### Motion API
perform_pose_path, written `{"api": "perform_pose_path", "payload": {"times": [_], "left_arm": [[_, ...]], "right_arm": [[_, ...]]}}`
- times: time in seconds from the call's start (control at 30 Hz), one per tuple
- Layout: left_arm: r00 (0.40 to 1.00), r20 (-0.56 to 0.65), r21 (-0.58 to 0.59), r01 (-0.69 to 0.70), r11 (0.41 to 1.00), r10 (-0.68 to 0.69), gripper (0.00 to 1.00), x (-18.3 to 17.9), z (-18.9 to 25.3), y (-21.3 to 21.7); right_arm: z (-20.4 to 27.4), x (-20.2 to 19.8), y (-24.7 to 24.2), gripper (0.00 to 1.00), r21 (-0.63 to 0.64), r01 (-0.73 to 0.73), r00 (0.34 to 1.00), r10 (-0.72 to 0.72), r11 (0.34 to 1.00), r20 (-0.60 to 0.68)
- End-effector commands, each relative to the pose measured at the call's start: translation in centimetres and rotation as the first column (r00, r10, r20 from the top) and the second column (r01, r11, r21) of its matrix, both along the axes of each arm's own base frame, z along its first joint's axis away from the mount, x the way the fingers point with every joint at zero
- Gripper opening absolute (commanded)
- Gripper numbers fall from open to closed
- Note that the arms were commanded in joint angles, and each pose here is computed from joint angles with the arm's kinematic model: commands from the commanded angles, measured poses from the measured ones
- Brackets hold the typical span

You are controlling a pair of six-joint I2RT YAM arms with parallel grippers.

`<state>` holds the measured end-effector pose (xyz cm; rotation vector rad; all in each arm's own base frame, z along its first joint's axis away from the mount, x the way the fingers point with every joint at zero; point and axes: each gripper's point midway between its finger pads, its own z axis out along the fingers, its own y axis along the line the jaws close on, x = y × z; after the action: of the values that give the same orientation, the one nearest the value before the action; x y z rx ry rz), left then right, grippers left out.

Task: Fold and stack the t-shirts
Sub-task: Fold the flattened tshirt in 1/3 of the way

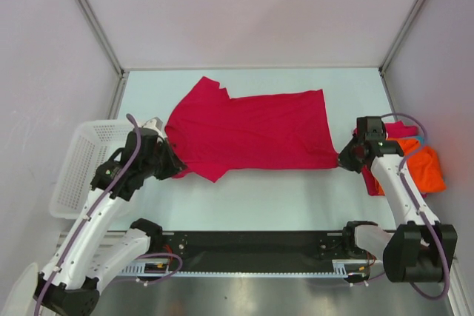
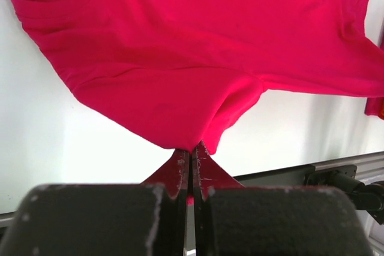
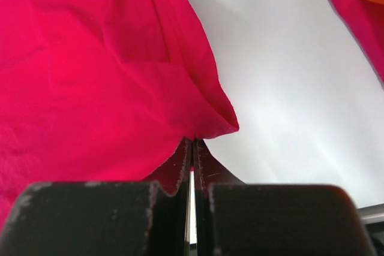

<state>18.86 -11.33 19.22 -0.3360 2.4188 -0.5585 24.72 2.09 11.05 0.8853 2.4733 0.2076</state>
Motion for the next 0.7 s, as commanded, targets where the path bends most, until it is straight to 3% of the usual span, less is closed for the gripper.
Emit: {"api": "perform_pose_path", "payload": {"times": [0.0,0.13,0.37,0.67], "left_arm": [[1.0,0.016,0.022,-0.005,1.0,0.004,0.0,1.3,-0.1,0.5],[0.999,0.036,-0.011,-0.01,1.0,0.01,0.0,4.3,-0.1,0.4],[0.996,-0.059,0.016,-0.066,0.998,0.067,0.0,10.9,-2.4,2.5],[0.986,-0.11,0.011,-0.129,0.992,0.129,0.0,15.6,-4.1,4.8]], "right_arm": [[0.0,3.0,1.6,0.0,0.041,-0.053,0.998,0.052,0.998,0.019],[-0.4,7.2,2.0,0.0,0.035,-0.074,0.997,0.074,0.997,0.023],[-1.3,14.7,2.5,0.0,0.045,-0.1,0.995,0.099,0.994,0.015],[-5.6,18.9,3.8,0.0,0.104,-0.101,0.993,0.106,0.989,-0.045]]}}
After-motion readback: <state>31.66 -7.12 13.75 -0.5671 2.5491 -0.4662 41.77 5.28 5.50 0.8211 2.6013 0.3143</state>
